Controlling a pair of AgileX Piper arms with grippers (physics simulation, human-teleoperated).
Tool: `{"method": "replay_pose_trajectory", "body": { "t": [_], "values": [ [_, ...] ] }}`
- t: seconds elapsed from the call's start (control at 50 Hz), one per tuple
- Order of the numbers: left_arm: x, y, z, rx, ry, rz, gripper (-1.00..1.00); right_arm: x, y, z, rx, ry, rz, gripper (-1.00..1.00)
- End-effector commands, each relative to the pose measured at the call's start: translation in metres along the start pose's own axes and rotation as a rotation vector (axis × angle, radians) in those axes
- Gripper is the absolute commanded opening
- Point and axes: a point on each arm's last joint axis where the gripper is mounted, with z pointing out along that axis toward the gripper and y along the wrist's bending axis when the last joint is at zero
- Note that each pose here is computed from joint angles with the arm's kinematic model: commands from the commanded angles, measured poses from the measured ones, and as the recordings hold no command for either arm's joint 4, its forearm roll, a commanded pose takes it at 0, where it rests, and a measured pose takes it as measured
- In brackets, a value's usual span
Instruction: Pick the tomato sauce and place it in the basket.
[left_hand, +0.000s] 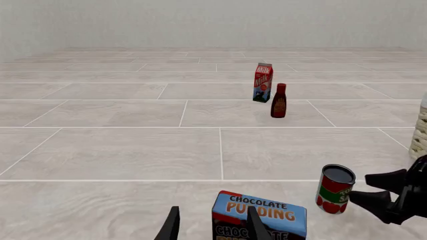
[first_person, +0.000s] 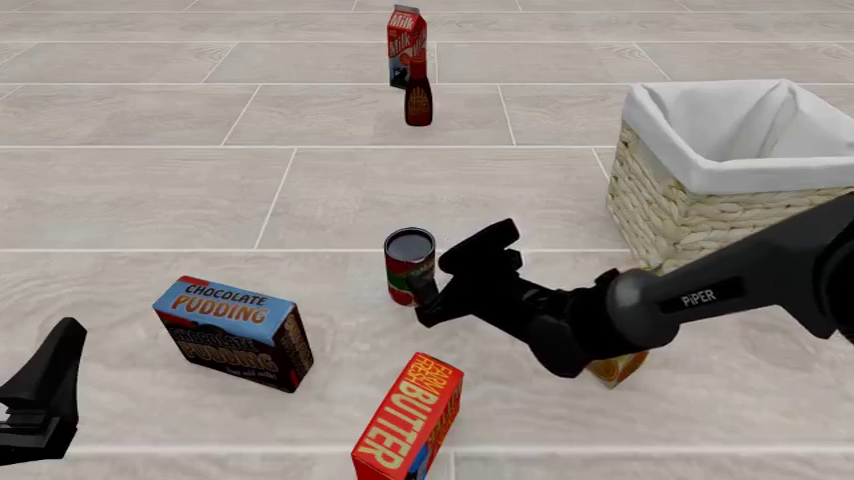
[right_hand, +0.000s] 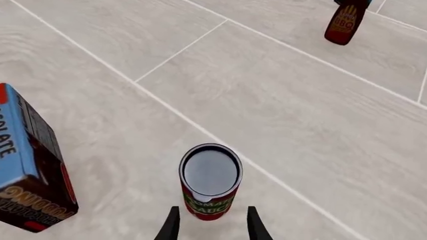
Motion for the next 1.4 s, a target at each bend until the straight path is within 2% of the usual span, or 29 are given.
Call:
{"method": "replay_pose_trajectory", "body": {
  "t": [0.02, 1.4],
  "values": [
    [0.000, 0.000, 0.000, 0.000, 0.000, 0.000, 1.00, 0.002, -0.001, 0.004, 0.002, 0.003, 0.002, 1.00],
    [0.000, 0.000, 0.000, 0.000, 0.000, 0.000, 1.00, 0.012, 0.002, 0.025, -0.004, 0.028, 0.003, 1.00]
  ]
}}
